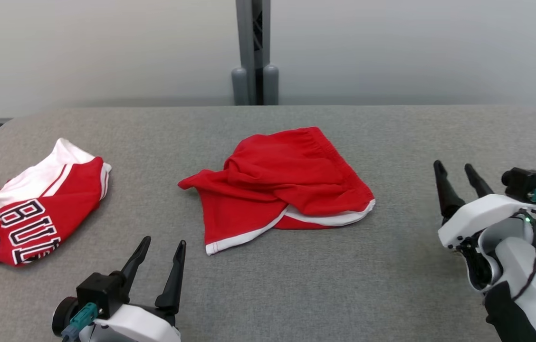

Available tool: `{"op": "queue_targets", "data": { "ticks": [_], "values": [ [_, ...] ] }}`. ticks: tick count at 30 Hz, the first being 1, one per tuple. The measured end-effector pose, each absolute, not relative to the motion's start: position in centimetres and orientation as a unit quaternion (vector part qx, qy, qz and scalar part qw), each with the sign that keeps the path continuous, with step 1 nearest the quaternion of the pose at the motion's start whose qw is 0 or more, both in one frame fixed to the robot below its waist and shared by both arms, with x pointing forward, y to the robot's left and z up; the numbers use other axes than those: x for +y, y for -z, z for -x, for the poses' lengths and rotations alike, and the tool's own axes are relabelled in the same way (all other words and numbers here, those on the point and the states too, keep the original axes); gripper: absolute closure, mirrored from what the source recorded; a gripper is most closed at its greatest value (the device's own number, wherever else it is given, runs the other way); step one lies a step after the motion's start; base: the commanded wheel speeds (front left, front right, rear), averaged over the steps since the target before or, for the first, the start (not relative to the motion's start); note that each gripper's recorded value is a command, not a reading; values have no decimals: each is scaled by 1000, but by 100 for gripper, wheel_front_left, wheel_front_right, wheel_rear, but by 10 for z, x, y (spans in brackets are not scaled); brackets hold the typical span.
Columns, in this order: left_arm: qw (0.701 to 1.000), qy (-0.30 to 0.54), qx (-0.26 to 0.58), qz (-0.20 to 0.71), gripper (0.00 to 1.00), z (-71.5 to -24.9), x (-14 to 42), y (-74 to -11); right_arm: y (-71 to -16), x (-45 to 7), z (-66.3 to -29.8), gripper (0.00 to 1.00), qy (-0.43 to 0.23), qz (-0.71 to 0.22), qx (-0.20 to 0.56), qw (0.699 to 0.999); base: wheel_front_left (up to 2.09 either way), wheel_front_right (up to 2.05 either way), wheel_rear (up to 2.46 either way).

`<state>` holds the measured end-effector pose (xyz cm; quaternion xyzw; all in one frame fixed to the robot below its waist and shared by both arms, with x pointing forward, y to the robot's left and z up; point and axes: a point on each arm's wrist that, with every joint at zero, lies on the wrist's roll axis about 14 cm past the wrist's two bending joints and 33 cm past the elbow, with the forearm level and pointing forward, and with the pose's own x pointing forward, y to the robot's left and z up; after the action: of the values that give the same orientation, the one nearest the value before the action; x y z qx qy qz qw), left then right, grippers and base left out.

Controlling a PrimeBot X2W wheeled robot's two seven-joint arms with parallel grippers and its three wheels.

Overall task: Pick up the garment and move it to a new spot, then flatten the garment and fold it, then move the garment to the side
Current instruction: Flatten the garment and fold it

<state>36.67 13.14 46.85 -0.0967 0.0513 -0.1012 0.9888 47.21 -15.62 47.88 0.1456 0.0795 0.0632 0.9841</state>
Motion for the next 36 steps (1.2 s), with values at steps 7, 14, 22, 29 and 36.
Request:
{"op": "queue_targets", "data": {
  "ticks": [7,14,22,29,36],
  "values": [
    [990,92,38,99,0,-356,135,-478,-504,-171,-439,0,-50,-143,6,988,0,0,0],
    [992,61,30,102,0,-339,149,-482,-512,-177,-403,0,-30,-125,-33,991,0,0,0],
    [994,31,23,102,0,-326,160,-485,-507,-176,-378,0,-28,-115,-36,992,0,0,0],
    [995,26,19,95,0,-320,162,-486,-509,-168,-370,0,-40,-121,-32,991,0,0,0],
    [995,21,22,96,0,-318,164,-484,-508,-163,-370,0,-48,-120,-26,991,0,0,0]
  ]
}}
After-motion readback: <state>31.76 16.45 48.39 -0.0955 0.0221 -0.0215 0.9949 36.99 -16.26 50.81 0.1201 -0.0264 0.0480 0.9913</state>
